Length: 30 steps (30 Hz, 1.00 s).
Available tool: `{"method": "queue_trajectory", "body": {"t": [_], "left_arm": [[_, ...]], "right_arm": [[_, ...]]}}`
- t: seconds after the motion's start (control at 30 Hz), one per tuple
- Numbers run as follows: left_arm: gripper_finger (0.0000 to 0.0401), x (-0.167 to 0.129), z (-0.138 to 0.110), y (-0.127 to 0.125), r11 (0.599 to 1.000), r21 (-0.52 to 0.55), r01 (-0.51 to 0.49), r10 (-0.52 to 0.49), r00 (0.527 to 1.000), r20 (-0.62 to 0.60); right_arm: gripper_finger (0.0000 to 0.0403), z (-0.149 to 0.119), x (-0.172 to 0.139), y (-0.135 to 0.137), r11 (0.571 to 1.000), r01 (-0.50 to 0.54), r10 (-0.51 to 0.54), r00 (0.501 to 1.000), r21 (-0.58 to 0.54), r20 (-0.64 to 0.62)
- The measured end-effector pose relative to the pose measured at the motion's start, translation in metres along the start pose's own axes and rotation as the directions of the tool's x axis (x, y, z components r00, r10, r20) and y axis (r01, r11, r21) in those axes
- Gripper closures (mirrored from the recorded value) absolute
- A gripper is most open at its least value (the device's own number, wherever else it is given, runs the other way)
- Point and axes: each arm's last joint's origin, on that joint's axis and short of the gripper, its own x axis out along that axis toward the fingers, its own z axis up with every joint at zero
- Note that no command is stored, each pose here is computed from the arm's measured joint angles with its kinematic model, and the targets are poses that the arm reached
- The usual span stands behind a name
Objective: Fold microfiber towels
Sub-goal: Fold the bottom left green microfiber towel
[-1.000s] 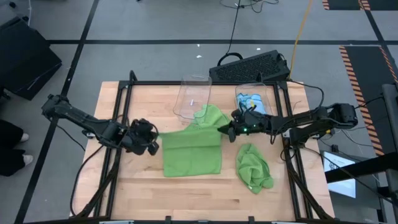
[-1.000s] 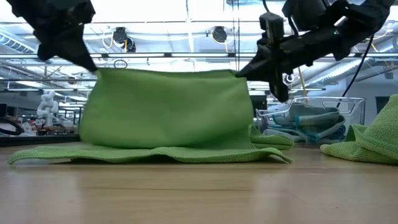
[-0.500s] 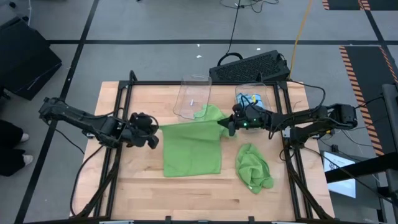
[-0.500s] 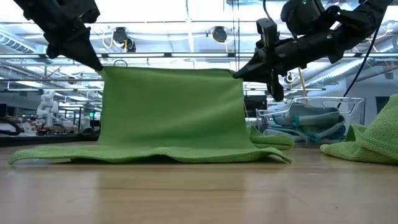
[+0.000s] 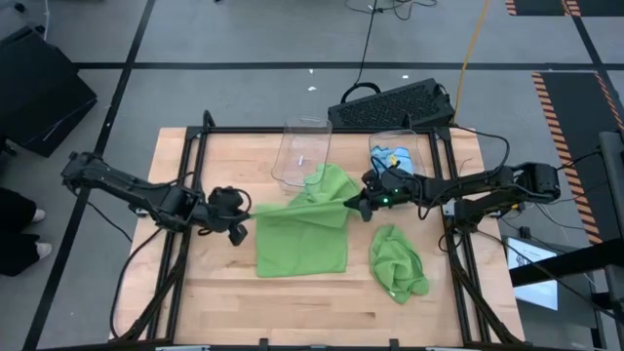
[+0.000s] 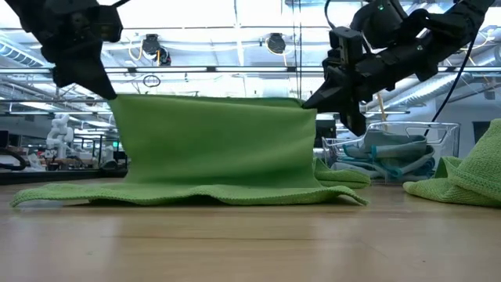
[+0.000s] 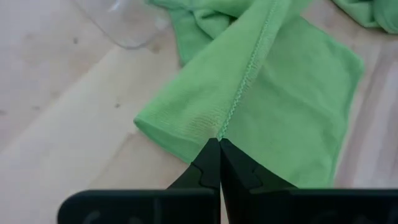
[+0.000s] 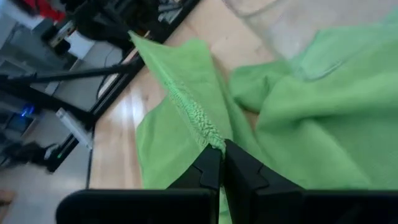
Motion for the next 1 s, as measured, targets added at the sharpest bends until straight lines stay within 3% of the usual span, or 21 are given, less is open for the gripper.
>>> {"method": "queue_trajectory", "body": {"t": [0.17, 0.47, 0.77, 1.0], "left_arm": [[0.04, 0.006, -0.009, -0.003, 0.998, -0.031, 0.049, -0.049, 0.999, -0.001], [0.0399, 0.023, -0.034, -0.009, 0.967, -0.105, 0.232, -0.238, 0.97, -0.048], [0.04, 0.027, -0.047, -0.01, 0.957, -0.132, 0.258, -0.268, 0.961, -0.061], [0.0398, 0.027, -0.047, -0.009, 0.958, -0.127, 0.257, -0.267, 0.962, -0.063]], "right_arm": [[0.0399, -0.004, 0.0, -0.002, 1.0, -0.001, 0.002, 0.998, 0.008, -0.062], [0.0399, -0.007, 0.0, -0.003, 1.0, 0.003, -0.002, 0.995, 0.014, -0.098], [0.0399, -0.005, 0.0, 0.003, 0.995, -0.098, 0.101, 0.989, 0.035, -0.111], [0.0399, -0.012, 0.001, 0.006, 0.995, -0.094, 0.098, 0.983, 0.032, -0.155]]}}
